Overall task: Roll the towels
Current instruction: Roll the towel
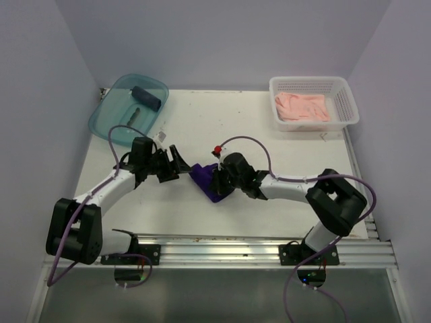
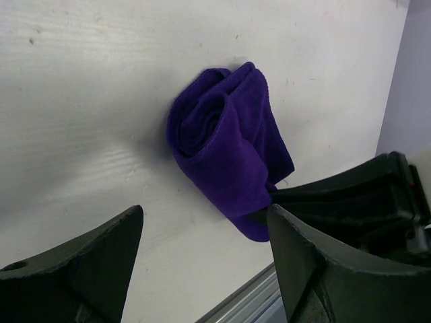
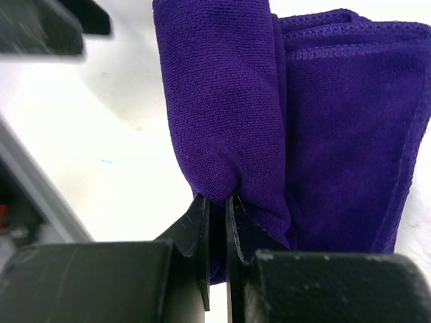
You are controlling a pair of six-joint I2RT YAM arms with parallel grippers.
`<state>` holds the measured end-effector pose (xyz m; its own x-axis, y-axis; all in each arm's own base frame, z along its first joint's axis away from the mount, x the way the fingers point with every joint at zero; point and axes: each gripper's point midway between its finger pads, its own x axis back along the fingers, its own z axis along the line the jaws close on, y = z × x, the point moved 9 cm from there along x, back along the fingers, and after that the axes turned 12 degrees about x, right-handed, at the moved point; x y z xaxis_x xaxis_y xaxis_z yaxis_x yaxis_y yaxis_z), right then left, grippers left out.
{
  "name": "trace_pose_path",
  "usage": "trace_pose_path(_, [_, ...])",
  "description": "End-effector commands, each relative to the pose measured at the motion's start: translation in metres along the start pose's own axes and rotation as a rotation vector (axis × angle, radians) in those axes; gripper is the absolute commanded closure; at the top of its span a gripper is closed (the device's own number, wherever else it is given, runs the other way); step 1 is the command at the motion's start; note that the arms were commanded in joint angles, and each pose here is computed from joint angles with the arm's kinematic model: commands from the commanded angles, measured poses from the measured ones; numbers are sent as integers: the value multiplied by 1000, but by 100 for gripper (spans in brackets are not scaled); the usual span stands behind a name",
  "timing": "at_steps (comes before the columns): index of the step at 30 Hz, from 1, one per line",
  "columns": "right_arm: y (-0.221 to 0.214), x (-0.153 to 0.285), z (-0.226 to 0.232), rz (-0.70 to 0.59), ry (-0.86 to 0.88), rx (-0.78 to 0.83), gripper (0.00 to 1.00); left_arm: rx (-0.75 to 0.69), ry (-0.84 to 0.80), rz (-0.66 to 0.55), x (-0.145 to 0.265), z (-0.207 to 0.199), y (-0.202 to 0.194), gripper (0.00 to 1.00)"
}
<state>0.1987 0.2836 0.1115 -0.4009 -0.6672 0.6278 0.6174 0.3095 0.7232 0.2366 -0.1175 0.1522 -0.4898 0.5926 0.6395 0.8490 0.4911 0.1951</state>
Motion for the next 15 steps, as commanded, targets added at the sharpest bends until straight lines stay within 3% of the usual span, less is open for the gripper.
trace_pose_path(1, [1, 8, 9, 17, 240, -155, 100, -1, -96, 2, 0, -4, -7, 21])
trace_pose_path(15, [-15, -2, -35, -43, 498, -562, 100, -34, -147, 70, -42, -9, -22, 23])
